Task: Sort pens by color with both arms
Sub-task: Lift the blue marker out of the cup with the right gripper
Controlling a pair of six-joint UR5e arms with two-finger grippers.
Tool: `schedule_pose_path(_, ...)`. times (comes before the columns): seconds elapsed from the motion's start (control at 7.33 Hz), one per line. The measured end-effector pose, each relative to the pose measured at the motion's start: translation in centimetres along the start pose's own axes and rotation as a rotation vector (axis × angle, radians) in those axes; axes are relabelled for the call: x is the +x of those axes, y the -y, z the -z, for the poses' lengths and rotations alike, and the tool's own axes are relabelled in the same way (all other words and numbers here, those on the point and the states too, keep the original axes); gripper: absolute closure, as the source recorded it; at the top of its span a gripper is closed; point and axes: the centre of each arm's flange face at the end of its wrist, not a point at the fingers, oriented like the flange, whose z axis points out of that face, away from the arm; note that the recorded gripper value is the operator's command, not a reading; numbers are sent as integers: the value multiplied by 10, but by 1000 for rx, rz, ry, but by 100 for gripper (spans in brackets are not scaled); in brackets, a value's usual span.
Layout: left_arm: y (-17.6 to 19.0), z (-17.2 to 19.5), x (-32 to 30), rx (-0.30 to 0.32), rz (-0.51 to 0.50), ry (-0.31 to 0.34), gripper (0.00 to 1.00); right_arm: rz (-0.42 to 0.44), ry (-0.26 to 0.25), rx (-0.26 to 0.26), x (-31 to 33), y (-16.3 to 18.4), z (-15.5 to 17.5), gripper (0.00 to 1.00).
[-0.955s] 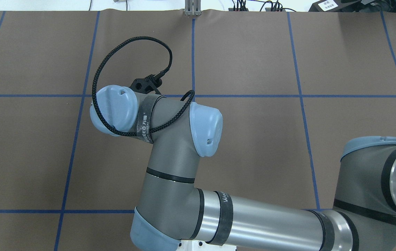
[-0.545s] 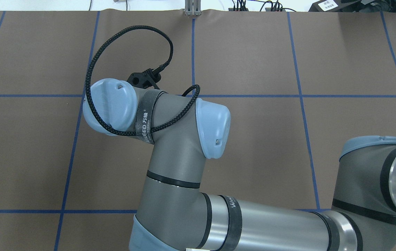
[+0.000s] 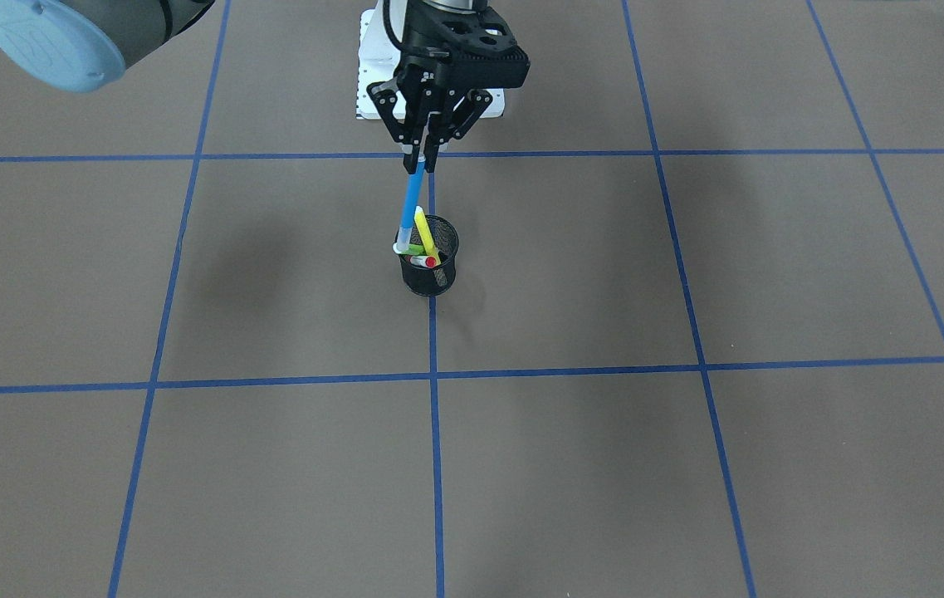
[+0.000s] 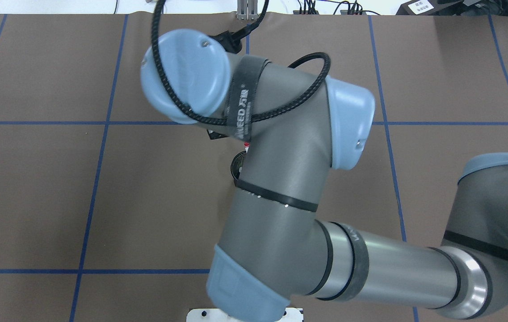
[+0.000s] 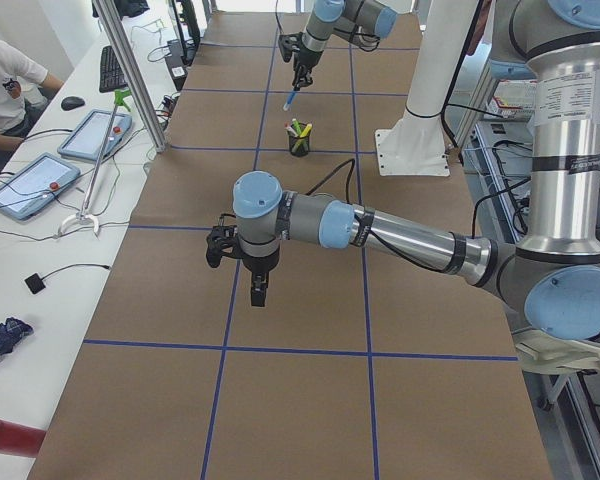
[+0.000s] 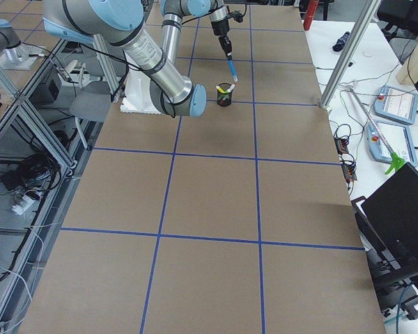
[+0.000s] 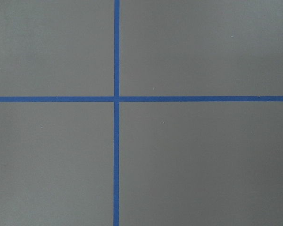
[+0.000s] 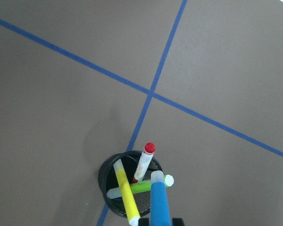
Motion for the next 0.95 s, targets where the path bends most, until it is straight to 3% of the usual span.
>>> schedule_pose_path(0.14,0,0,0,0,0,0,0,-35,-2,60,25,12,-19,100)
schedule_pose_path(0.55,0,3,3,7,-7,1,0,-143,41,264,92,45,-123,100)
schedule_pose_path(0.95,3,6,6,14,-12,3,0,-248,-10,437,108,73,-210,100)
